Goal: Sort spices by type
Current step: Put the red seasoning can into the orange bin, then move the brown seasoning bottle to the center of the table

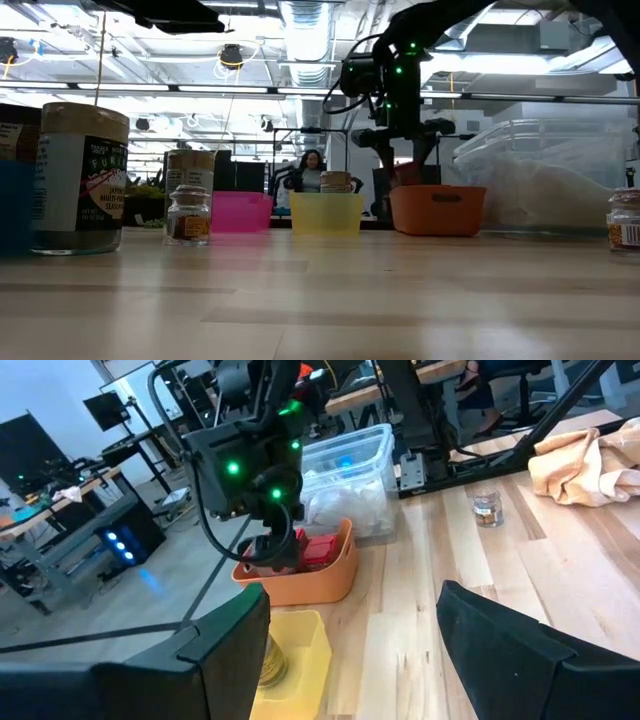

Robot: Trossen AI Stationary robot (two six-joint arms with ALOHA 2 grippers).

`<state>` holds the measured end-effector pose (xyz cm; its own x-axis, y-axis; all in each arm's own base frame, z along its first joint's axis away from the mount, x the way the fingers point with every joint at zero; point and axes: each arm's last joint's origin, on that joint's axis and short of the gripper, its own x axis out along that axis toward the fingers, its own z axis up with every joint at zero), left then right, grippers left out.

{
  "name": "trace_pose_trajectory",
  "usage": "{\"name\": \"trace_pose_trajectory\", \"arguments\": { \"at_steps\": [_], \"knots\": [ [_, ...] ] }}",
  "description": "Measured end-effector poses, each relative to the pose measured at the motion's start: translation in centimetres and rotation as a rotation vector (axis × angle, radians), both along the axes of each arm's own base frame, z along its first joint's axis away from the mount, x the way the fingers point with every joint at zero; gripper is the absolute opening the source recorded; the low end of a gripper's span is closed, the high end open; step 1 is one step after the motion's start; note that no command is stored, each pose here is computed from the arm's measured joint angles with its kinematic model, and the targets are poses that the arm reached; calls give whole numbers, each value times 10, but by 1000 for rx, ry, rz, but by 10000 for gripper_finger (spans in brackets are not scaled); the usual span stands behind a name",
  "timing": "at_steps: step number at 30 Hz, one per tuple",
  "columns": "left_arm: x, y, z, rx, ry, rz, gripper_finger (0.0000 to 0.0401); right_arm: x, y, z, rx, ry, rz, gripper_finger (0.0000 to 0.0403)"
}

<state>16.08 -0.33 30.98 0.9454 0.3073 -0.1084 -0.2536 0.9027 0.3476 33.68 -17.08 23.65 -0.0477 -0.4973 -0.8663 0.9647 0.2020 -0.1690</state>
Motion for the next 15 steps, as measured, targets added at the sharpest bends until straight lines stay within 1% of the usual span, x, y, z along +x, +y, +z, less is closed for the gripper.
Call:
{"name": "trace_pose_trajectory", "arguments": {
  "at_steps": [4,7,10,12,13,15],
  "knots": [
    [0,0,0,0,0,0,277,-4,-2,3,31,5,11,338],
    [0,0,0,0,0,0,277,-7,-3,11,49,28,12,358],
    [0,0,0,0,0,0,277,-14,0,31,60,47,12,364],
    [0,0,0,0,0,0,277,-15,9,47,55,41,36,364],
    [0,0,0,0,0,0,277,-14,17,55,50,35,65,362],
    [0,0,0,0,4,0,277,-11,40,67,47,19,170,359]
  ]
}}
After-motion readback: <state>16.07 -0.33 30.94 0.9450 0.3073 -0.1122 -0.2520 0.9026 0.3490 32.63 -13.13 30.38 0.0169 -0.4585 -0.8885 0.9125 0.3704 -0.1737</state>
